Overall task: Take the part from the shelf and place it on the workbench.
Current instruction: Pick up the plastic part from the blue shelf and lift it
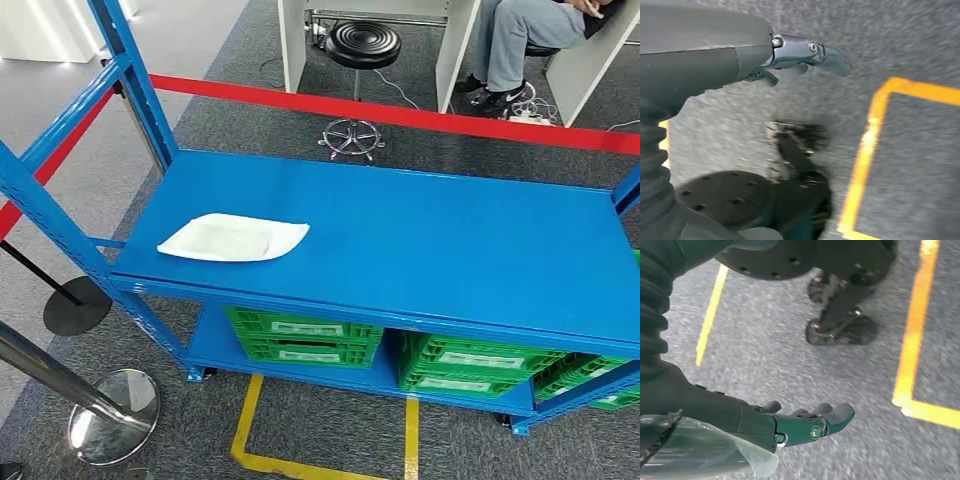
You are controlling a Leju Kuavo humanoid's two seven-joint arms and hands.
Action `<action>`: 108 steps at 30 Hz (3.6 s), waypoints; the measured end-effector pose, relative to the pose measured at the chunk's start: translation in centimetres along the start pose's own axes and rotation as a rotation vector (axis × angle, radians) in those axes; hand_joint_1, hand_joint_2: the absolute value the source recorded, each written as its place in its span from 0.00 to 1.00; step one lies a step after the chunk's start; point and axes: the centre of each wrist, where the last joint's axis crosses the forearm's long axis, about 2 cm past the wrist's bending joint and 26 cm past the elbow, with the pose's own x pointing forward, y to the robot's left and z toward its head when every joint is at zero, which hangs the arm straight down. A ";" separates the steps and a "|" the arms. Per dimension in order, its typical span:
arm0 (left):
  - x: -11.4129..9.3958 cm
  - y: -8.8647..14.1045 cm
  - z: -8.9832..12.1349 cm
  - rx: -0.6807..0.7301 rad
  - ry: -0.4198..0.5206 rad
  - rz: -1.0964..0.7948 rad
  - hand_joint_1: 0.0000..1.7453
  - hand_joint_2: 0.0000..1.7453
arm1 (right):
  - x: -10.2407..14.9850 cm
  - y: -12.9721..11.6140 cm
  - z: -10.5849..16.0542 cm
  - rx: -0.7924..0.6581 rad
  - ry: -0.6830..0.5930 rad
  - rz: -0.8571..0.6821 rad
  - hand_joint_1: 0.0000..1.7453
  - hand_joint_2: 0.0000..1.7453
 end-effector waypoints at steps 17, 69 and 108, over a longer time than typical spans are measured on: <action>1.4 -1.1 -0.8 0.099 -0.390 0.195 0.00 1.00 | 0.9 -0.7 -0.5 -0.107 -0.146 0.000 0.00 1.00; 29.1 -4.1 8.4 0.521 -0.955 -1.211 0.00 1.00 | 2.2 1.0 -0.9 0.006 -0.072 0.181 0.00 1.00; 36.1 -11.8 6.2 0.509 -1.027 -1.445 0.00 1.00 | 4.5 2.1 -1.4 0.056 -0.079 0.347 0.00 1.00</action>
